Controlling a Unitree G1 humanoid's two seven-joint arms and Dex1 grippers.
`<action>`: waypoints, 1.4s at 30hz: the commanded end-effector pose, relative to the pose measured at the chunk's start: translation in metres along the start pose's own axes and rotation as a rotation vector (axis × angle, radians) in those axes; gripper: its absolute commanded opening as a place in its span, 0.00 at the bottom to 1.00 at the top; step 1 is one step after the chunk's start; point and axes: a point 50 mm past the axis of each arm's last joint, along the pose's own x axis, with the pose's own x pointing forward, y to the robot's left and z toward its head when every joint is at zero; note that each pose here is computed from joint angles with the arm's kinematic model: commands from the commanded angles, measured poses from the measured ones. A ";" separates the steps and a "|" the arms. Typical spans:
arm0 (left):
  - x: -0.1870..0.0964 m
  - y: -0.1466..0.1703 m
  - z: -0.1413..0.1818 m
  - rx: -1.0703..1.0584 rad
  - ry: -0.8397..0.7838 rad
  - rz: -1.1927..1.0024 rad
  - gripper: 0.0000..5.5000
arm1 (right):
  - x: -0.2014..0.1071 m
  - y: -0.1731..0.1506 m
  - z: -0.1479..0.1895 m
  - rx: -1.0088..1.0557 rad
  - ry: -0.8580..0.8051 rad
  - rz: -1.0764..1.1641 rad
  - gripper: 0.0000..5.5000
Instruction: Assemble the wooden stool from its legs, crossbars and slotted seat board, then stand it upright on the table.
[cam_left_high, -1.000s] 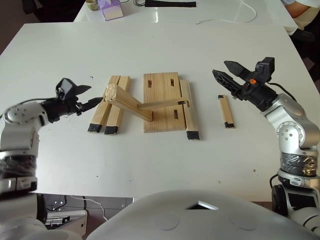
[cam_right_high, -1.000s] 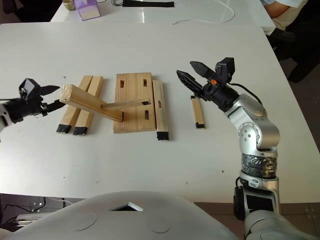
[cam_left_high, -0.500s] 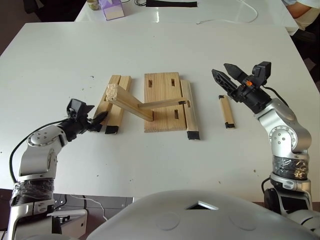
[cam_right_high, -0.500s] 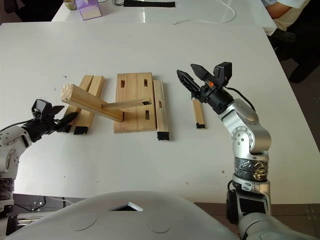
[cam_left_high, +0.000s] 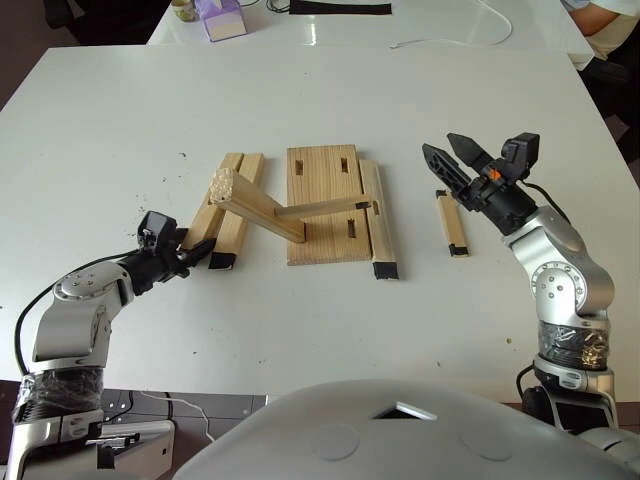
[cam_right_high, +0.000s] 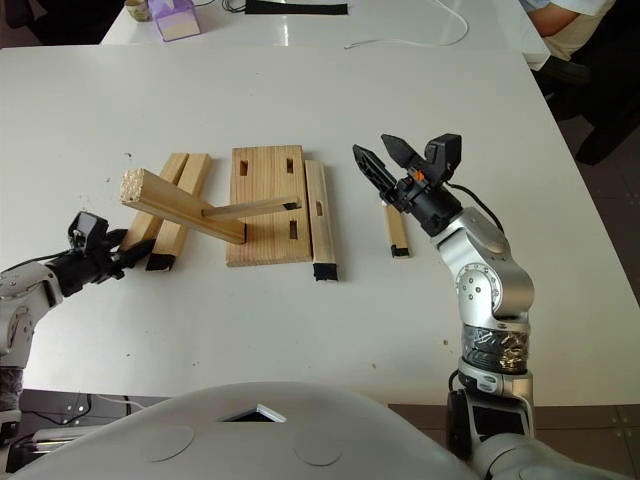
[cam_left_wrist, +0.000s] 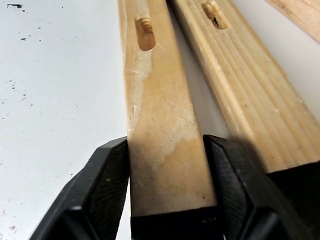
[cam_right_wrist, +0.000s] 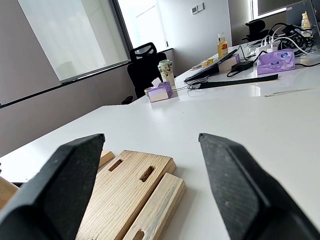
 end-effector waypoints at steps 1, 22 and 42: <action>0.003 0.000 -0.027 -0.016 0.138 0.055 0.37 | 0.002 0.000 0.000 0.017 0.006 -0.036 0.63; -0.053 -0.056 0.252 -0.105 -1.112 -0.333 0.37 | 0.082 -0.008 0.177 -0.617 -0.249 -0.185 0.63; -0.040 -0.108 0.224 0.082 -0.901 -0.991 0.37 | 0.074 0.047 0.202 -0.020 0.009 0.888 0.63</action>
